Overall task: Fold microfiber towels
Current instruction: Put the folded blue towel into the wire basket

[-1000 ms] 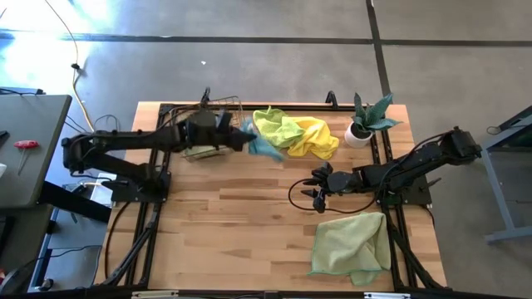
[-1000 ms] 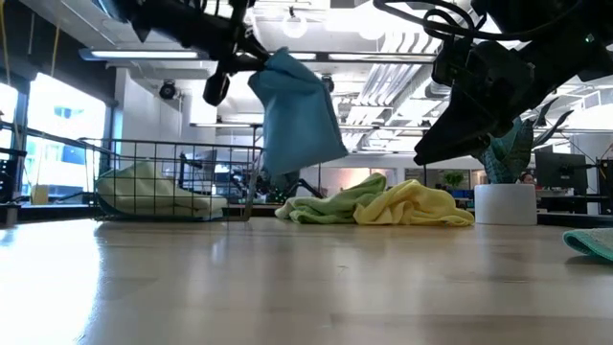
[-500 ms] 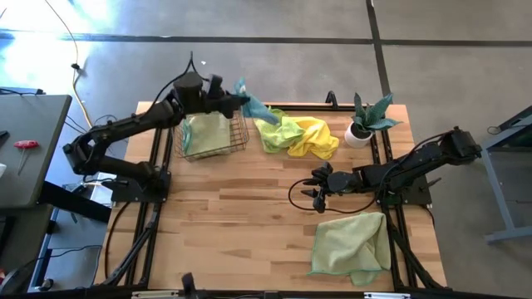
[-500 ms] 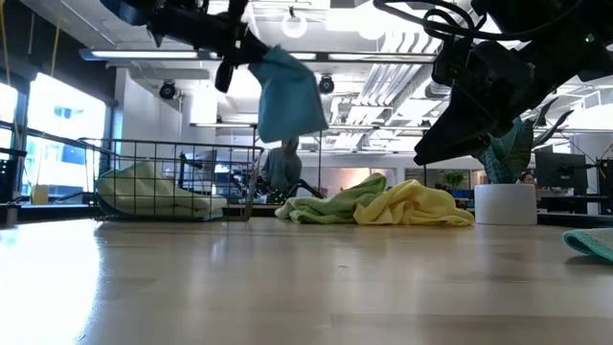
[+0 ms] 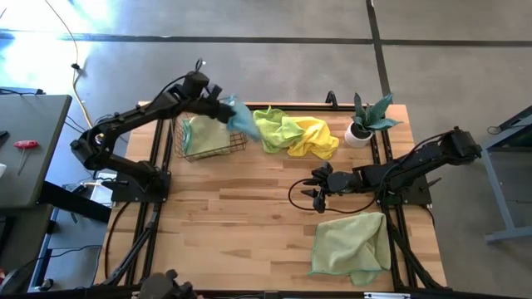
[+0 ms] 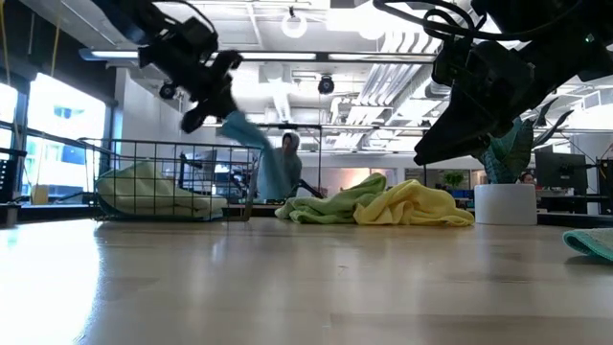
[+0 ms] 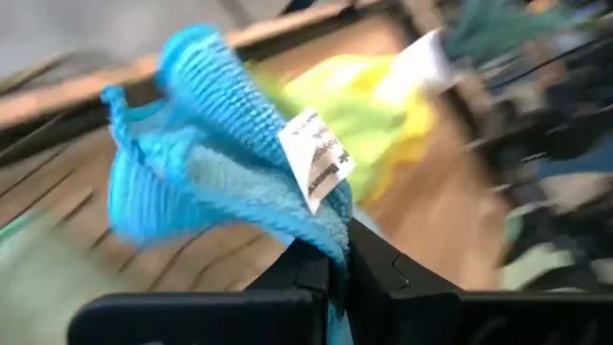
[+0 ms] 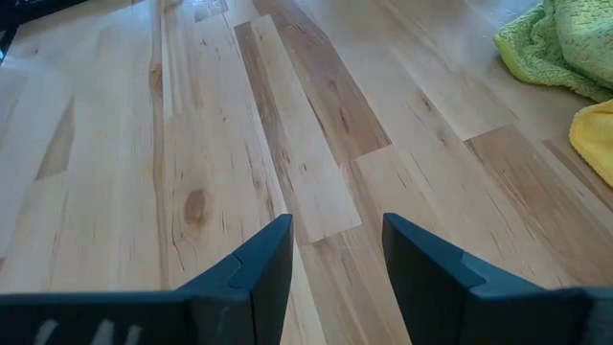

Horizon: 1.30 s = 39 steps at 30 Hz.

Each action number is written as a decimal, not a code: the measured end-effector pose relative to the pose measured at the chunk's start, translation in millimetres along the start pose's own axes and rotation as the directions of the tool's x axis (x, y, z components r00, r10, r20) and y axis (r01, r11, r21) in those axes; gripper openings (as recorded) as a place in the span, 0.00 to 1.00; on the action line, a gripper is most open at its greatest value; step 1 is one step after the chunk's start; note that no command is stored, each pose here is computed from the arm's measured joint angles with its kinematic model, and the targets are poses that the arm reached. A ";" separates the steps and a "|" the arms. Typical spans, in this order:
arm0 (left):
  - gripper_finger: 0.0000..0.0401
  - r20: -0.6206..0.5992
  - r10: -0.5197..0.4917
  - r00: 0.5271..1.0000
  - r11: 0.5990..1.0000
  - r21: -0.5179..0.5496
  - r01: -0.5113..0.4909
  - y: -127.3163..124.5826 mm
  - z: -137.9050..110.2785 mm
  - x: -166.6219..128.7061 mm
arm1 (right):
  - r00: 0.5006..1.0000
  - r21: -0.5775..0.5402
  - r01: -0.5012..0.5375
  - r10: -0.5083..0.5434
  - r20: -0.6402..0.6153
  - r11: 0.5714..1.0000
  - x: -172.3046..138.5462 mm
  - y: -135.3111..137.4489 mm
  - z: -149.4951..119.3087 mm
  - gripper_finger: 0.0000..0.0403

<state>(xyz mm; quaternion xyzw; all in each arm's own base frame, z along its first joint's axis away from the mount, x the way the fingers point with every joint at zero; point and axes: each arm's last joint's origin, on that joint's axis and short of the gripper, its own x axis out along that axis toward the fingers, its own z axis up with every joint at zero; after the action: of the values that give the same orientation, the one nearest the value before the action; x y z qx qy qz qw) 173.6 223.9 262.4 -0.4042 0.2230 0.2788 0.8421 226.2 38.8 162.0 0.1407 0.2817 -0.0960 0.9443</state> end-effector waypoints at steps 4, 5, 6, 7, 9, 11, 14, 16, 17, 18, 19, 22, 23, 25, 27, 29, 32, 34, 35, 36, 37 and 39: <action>0.02 -0.097 0.175 0.980 0.984 -0.013 -0.177 14.1 -11.7 -4.9 | 1.000 0.000 0.000 0.000 0.000 1.000 0.0 0.0 0.0 0.38; 0.02 -0.118 0.216 0.969 0.976 -0.008 -0.218 17.1 -14.2 -6.2 | 1.000 0.000 0.000 0.000 0.000 1.000 0.0 0.0 0.0 0.38; 0.02 -0.138 0.251 0.958 0.967 -0.005 -0.254 19.3 -16.6 -7.3 | 1.000 0.000 0.000 0.000 0.000 1.000 0.0 0.0 0.0 0.38; 0.02 -0.158 0.285 0.945 0.957 -0.003 -0.290 21.1 -19.1 -8.3 | 1.000 0.000 0.000 0.000 0.000 1.000 0.0 0.0 0.0 0.38; 0.02 -0.186 0.349 0.919 0.935 0.008 -0.354 23.9 -23.1 -11.8 | 1.000 0.000 0.000 0.000 0.000 1.000 0.0 0.0 0.0 0.38; 0.02 -0.191 0.415 0.890 0.908 0.030 -0.417 24.3 -25.8 -17.5 | 1.000 0.000 0.000 0.000 0.000 1.000 0.0 0.0 0.0 0.38; 0.02 -0.199 0.504 0.841 0.862 0.058 -0.503 24.0 -30.0 -25.5 | 1.000 0.000 0.000 0.000 0.000 1.000 0.0 0.0 0.0 0.38; 0.02 -0.199 0.550 0.811 0.834 0.070 -0.548 23.4 -32.4 -31.0 | 1.000 0.000 0.000 0.000 0.000 1.000 0.0 0.0 0.0 0.38; 0.02 -0.201 0.572 0.795 0.818 0.076 -0.570 23.5 -33.6 -33.2 | 1.000 0.000 0.000 0.000 0.000 1.000 0.0 0.0 0.0 0.38; 0.02 -0.209 0.595 0.776 0.802 0.082 -0.592 24.0 -35.1 -34.8 | 1.000 0.000 0.000 0.000 0.000 1.000 0.0 0.0 0.0 0.38; 0.02 -0.221 0.617 0.756 0.784 0.090 -0.614 24.8 -36.8 -36.0 | 1.000 0.000 0.000 0.000 0.000 1.000 0.0 0.0 0.0 0.38; 0.02 -0.254 0.665 0.702 0.742 0.116 -0.661 26.8 -41.2 -38.9 | 1.000 0.000 0.000 0.000 0.000 1.000 0.0 0.0 0.0 0.38; 0.02 -0.262 0.668 0.696 0.739 0.128 -0.661 26.3 -42.4 -38.5 | 1.000 0.000 0.000 0.000 0.000 1.000 0.0 0.0 0.0 0.38; 0.02 -0.271 0.678 0.683 0.730 0.141 -0.668 24.8 -44.3 -37.9 | 1.000 0.000 0.000 0.000 0.000 1.000 0.0 0.0 0.0 0.38; 0.02 -0.278 0.690 0.669 0.719 0.154 -0.678 23.1 -46.3 -37.6 | 1.000 0.000 0.000 0.000 0.000 1.000 0.0 0.0 0.0 0.38; 0.02 -0.285 0.701 0.654 0.709 0.168 -0.685 21.7 -48.2 -37.5 | 1.000 0.000 0.000 0.000 0.000 1.000 0.0 0.0 0.0 0.38; 0.02 -0.298 0.704 0.645 0.704 0.169 -0.690 18.5 -51.3 -36.7 | 1.000 0.000 0.000 0.000 0.000 1.000 0.0 0.0 0.0 0.38; 0.02 -0.304 0.694 0.653 0.715 0.178 -0.677 15.6 -52.8 -35.1 | 1.000 0.000 0.000 0.000 0.000 1.000 0.0 0.0 0.0 0.38; 0.02 -0.309 0.690 0.654 0.718 0.182 -0.672 14.1 -53.9 -34.6 | 1.000 0.000 0.000 0.000 0.000 1.000 0.0 0.0 0.0 0.38; 0.02 -0.316 0.690 0.652 0.718 0.184 -0.671 12.7 -55.2 -34.2 | 1.000 0.000 0.000 0.000 0.000 1.000 0.0 0.0 0.0 0.38; 0.02 -0.322 0.689 0.649 0.719 0.184 -0.671 11.4 -56.4 -33.9 | 1.000 0.000 0.000 0.000 0.000 1.000 0.0 0.1 0.0 0.38; 0.02 -0.333 0.694 0.638 0.713 0.198 -0.673 8.8 -59.2 -33.6 | 1.000 0.000 0.000 0.000 0.000 1.000 0.0 0.0 0.0 0.38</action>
<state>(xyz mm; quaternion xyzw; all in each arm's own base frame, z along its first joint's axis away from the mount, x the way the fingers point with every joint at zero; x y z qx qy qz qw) 133.9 171.2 243.7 -0.3127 0.5267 0.4850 0.6241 226.2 38.8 162.0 0.1407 0.2818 -0.0959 0.9442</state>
